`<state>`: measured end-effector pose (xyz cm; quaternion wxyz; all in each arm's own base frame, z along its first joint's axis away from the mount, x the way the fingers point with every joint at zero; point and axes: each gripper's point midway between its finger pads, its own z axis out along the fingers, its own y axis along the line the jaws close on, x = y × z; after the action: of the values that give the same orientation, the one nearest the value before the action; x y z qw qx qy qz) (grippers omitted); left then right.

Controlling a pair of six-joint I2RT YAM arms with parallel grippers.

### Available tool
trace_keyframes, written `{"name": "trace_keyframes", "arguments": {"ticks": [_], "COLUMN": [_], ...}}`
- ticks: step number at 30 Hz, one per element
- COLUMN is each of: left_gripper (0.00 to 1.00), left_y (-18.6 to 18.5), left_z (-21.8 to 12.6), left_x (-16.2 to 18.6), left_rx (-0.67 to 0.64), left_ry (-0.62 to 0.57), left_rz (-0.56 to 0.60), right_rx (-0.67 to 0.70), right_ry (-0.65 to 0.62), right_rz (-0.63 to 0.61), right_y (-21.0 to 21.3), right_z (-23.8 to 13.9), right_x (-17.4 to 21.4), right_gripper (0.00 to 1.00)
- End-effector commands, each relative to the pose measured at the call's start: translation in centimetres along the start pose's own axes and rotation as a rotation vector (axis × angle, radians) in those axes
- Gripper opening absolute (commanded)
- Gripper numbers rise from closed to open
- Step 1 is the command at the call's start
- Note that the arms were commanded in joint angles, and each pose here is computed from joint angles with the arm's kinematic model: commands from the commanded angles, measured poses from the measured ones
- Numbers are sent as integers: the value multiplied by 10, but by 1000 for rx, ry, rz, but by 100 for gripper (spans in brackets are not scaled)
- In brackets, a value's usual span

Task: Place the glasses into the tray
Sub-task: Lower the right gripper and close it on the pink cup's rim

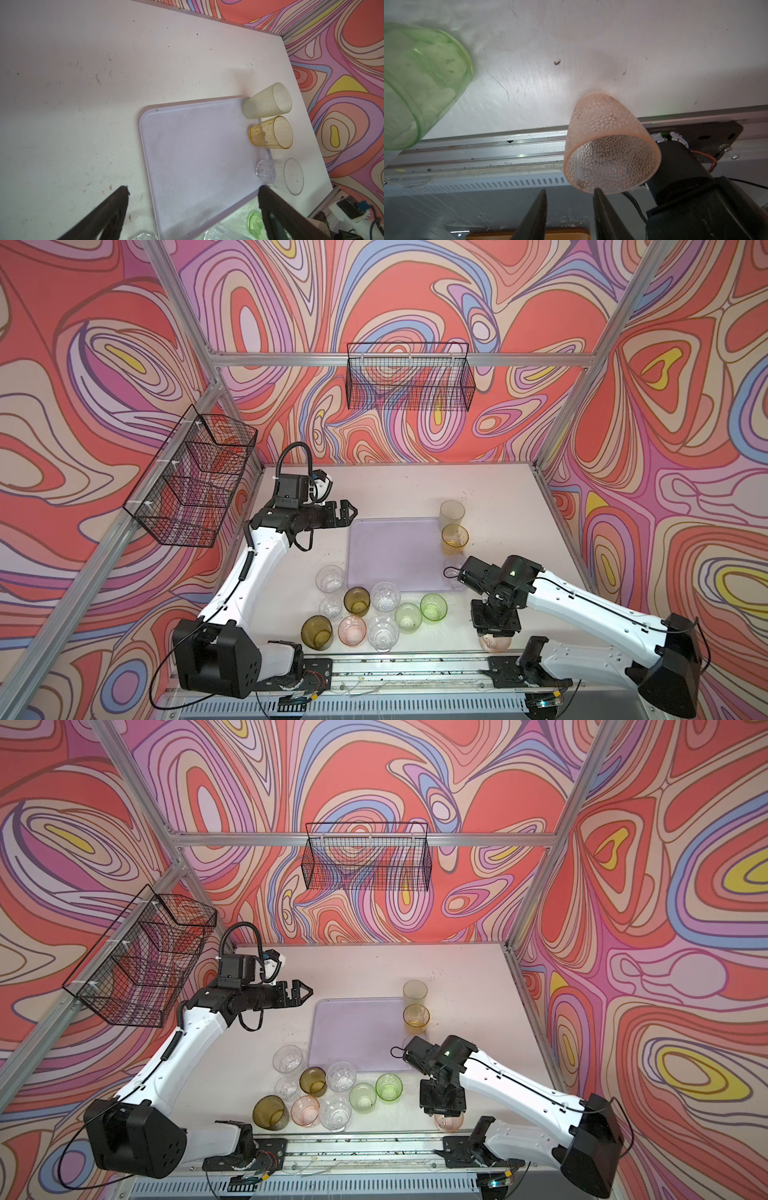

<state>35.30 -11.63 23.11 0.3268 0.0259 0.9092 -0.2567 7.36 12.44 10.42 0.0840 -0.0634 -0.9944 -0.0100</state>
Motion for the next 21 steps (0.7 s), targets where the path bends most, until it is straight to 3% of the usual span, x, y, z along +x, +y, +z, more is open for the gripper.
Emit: {"name": "trace_keyframes", "arguments": {"ticks": [1,21], "left_gripper": [100,100], "left_y": [-1,-1], "left_z": [-3,-3], "left_x": [-1,-2], "left_rx": [10,8], "left_ry": [-13,-15], "left_rz": [-4,-1], "right_rx": [3,71], "right_ry": [-18,-27], "right_rz": [1,-26], "right_y": [3,2], "right_z": [7,26], "right_x": [-4,-9], "right_gripper": [34,18]}}
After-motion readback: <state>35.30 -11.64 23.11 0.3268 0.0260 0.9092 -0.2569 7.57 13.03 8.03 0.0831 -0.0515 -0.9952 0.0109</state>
